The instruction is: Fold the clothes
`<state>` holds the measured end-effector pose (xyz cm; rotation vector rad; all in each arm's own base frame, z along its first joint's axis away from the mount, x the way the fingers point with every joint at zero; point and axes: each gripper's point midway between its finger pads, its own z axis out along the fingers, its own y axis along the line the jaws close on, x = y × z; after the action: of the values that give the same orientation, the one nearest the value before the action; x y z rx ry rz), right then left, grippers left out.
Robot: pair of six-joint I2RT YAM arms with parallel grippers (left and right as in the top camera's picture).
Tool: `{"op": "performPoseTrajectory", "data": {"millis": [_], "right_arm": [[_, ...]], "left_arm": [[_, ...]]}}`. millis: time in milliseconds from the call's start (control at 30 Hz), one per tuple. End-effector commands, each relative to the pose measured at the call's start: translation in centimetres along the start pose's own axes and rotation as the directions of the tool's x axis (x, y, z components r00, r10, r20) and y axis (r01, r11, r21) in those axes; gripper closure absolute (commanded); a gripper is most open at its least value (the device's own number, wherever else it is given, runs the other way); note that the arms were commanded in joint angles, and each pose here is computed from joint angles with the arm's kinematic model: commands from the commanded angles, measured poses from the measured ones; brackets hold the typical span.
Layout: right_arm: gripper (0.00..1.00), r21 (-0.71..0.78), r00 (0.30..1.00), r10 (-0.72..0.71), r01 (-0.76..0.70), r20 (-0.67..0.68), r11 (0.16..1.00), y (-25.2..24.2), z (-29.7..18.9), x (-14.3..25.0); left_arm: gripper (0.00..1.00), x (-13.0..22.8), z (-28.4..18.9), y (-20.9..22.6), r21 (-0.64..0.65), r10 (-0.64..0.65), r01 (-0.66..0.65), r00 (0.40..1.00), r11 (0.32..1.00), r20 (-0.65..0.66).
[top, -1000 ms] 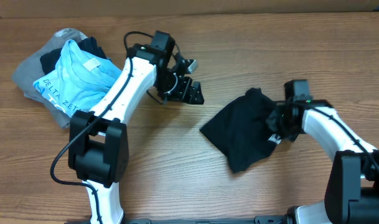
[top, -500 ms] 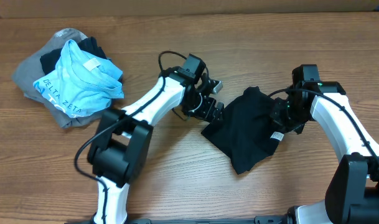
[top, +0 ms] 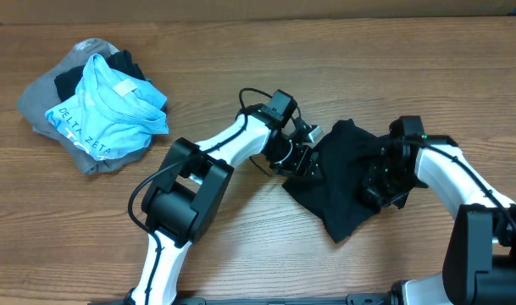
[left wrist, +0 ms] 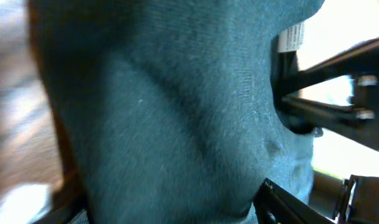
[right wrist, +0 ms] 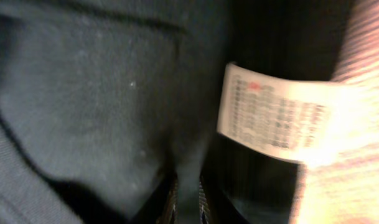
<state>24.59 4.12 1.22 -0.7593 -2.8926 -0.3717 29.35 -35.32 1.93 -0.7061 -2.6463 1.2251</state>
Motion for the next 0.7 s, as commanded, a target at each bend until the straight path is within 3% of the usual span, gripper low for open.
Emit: {"op": "performPoseTrajectory", "data": {"millis": [0, 233, 300, 367, 533, 667], "right_arm": [[0.84, -0.045, 1.0, 0.008, -0.009, -0.024, 0.999, 0.1, 1.4, 1.1], [0.84, -0.065, 0.998, 0.057, -0.058, -0.012, 0.996, -0.7, 3.5, 1.6], [0.84, -0.059, 0.998, 0.058, -0.059, -0.015, 0.997, -0.8, 3.6, 1.8], [0.85, -0.057, 0.998, 0.06, -0.061, -0.019, 0.997, -0.9, 3.6, 1.9], [0.87, -0.061, 0.999, 0.023, -0.025, -0.031, 0.998, -0.6, 2.6, 2.0], [0.87, -0.155, 0.994, -0.112, 0.109, -0.009, 0.982, 1.6, 0.1, 2.1]], "left_arm": [[0.32, 1.7, 3.0, 2.0, -0.046, -0.042, 0.039, 0.997, 0.998, -0.064], [0.54, 0.8, 3.8, -1.1, 0.088, -0.014, 0.018, 0.999, 0.996, -0.047], [0.7, 0.8, 3.9, -1.6, 0.107, -0.012, 0.017, 0.999, 0.994, -0.049], [0.96, 0.8, 3.8, -2.2, 0.139, -0.007, 0.014, 0.999, 0.99, -0.054], [0.96, -0.3, 0.9, -2.1, 0.137, -0.052, 0.055, 0.998, 0.989, -0.024], [0.96, -2.9, -6.6, -1.3, 0.04, -0.057, 0.053, 0.994, 0.998, 0.097]]}}
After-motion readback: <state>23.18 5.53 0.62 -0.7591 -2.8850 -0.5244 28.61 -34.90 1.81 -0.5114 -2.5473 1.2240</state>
